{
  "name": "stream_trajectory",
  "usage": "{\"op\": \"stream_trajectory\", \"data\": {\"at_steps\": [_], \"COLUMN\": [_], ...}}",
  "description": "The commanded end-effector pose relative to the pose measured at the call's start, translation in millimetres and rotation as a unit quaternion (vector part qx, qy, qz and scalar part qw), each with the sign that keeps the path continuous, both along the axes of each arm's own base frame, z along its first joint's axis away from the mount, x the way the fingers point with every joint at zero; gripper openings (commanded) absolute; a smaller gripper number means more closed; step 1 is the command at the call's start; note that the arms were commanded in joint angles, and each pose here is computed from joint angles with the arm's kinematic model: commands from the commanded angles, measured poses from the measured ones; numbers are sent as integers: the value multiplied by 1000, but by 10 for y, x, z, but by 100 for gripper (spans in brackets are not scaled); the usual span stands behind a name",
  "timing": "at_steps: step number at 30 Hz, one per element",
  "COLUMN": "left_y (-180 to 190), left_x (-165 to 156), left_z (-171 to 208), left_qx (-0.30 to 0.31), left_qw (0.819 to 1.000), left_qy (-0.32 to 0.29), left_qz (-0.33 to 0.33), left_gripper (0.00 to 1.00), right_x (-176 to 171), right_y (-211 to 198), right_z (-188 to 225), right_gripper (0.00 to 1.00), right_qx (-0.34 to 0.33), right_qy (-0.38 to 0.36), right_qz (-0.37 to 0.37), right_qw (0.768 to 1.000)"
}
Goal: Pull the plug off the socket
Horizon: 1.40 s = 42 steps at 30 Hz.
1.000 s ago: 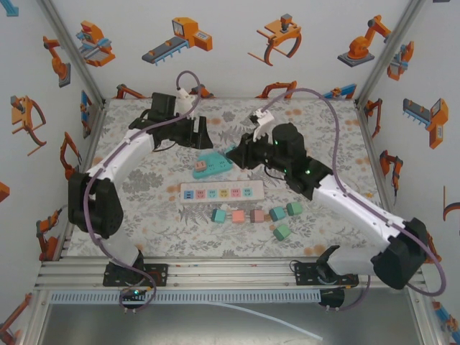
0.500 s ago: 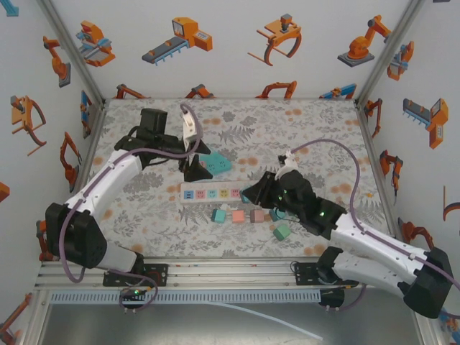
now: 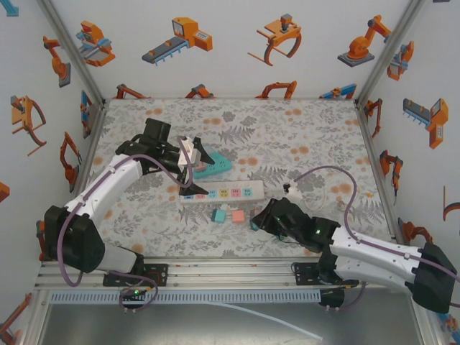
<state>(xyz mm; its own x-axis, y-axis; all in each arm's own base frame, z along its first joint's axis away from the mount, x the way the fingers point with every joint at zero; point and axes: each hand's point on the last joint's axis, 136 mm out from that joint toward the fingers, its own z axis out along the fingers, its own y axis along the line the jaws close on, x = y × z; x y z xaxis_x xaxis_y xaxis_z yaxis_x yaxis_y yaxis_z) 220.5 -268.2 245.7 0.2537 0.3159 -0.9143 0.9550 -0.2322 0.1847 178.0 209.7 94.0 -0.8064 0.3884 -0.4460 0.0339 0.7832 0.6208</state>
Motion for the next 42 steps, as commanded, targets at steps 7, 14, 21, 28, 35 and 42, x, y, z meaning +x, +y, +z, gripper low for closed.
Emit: {"op": "stream_trajectory", "data": {"at_steps": [7,14,21,28,35,42], "left_y": [-31,-31,-33,-34,-27,-40], "left_x": [-58,-33,-18,-13,10,334], "left_z": [-41,-84,-107,-115,-146,-191], "left_qx": [-5,3,7,7,16,47], "left_qw": [1000,1000,1000,1000,1000,996], "left_qy": [2,4,6,8,6,10], "left_qz": [-23,-20,-18,-17,-12,76], "left_gripper": [97,97,97,97,97,97], "right_x": [0,-45,-107,-161,-66,265], "right_y": [-81,-172,-300,-387,-456,-467], "right_z": [-290,-392,-418,-345,74,911], "right_gripper": [31,43,48,51,54,56], "right_qx": [18,17,-9,-26,-33,-91], "right_qy": [18,33,49,57,2,-161], "right_qz": [-54,-70,-78,-78,-74,-54], "right_qw": [998,997,996,995,997,981]}}
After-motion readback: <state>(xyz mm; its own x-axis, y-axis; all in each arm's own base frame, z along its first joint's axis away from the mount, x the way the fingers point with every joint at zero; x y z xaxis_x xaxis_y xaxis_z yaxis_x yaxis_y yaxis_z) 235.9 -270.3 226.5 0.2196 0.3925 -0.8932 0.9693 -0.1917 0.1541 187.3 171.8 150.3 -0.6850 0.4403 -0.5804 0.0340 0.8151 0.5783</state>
